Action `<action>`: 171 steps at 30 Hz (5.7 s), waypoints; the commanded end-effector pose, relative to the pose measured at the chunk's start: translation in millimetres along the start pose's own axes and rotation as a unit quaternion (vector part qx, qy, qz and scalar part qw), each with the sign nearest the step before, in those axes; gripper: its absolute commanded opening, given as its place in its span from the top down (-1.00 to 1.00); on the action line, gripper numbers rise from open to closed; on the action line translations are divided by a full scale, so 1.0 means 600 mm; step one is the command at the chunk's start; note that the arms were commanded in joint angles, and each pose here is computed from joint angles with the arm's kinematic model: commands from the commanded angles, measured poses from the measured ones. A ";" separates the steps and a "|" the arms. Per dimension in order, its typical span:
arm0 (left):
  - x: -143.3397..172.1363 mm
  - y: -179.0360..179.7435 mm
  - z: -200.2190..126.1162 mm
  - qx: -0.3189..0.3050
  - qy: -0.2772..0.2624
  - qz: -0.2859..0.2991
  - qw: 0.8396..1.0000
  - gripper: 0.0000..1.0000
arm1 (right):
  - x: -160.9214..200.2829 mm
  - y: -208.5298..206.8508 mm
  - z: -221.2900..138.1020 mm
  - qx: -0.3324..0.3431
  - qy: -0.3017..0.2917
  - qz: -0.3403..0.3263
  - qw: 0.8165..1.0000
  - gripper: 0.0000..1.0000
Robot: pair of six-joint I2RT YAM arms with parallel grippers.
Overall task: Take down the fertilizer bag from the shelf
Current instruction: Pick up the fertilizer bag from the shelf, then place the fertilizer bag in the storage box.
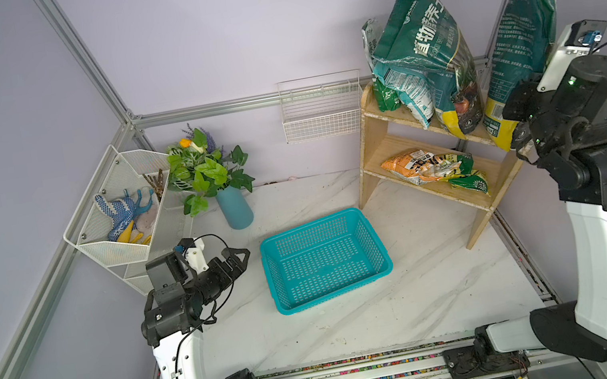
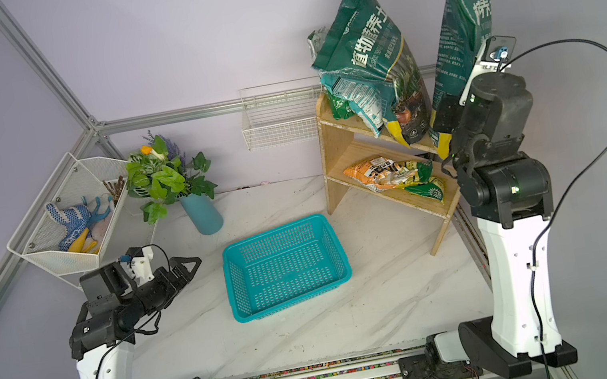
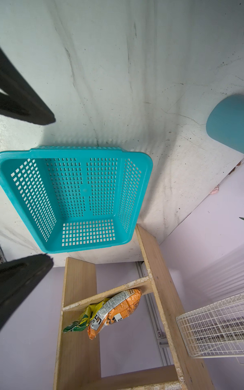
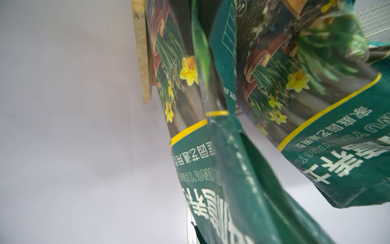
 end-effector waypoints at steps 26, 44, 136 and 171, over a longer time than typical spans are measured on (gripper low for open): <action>0.021 0.022 0.020 -0.001 0.032 -0.015 0.999 -0.99 | -0.054 0.003 -0.284 -0.278 -0.144 0.120 0.942 1.00; 0.020 0.026 0.024 -0.004 0.035 -0.020 0.999 -0.99 | 0.042 0.111 -0.247 -0.427 -0.056 0.134 0.892 1.00; 0.003 0.049 0.017 -0.027 0.011 -0.049 0.998 -0.99 | 0.244 0.758 -0.254 -0.649 -0.127 0.148 0.736 1.00; 0.001 0.051 0.018 -0.020 0.014 -0.055 0.998 -0.99 | 0.489 0.821 -0.318 -0.582 -0.167 0.104 0.789 1.00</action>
Point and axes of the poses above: each gripper's point midway between its finger pads, its own z axis out along the fingers, its own y axis along the line the jaws close on, x = y × z, the point moved 3 cm from there along -z, back along the fingers, and after that the axes turned 13 degrees about -z, right-handed, at the moved point
